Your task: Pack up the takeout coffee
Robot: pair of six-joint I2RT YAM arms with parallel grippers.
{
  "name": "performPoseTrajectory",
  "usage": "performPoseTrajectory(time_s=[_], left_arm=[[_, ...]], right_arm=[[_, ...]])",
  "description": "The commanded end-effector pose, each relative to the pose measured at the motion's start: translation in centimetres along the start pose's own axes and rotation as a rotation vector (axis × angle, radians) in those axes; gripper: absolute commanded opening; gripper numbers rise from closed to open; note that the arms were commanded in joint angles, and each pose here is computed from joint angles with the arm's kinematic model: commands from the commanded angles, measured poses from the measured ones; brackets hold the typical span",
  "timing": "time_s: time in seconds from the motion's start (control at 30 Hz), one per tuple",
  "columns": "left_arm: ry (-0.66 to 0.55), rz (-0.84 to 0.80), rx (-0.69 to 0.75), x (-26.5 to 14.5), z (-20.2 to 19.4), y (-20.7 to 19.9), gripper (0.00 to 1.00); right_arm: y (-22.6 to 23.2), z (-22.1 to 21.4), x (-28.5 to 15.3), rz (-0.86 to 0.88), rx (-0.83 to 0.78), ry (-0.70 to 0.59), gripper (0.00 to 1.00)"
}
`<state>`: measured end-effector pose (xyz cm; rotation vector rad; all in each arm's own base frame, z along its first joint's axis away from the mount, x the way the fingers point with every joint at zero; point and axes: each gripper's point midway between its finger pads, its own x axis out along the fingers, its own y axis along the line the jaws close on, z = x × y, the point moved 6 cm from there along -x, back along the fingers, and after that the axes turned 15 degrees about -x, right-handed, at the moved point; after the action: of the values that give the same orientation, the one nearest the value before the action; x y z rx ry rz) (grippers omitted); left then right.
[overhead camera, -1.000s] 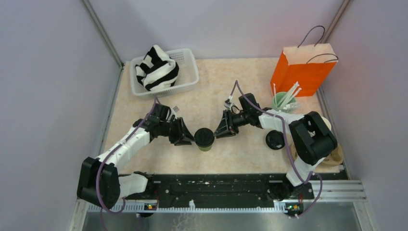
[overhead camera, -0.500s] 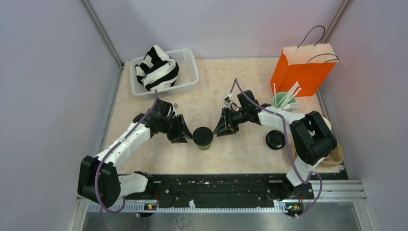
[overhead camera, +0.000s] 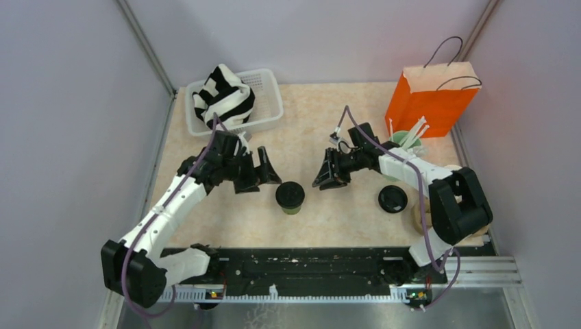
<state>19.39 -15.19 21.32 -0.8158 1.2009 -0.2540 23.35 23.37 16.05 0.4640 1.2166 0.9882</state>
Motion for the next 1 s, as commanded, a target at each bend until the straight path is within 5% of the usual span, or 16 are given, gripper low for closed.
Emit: performPoseTrajectory(time_s=[0.0,0.47,0.97], left_arm=[[-0.031,-0.018,0.192,-0.1,0.0,-3.8,0.98],[-0.06,0.368,0.492,6.0,-1.5,-6.3,0.98],[-0.071,0.455,0.513,6.3,-4.0,-5.7,0.98]], right_arm=[[0.3,0.1,-2.5,-0.085,-0.081,-0.027,0.43],[-0.1,-1.5,-6.2,-0.117,-0.105,-0.102,0.45],[0.0,-2.0,-6.2,-0.078,-0.122,-0.108,0.45]])
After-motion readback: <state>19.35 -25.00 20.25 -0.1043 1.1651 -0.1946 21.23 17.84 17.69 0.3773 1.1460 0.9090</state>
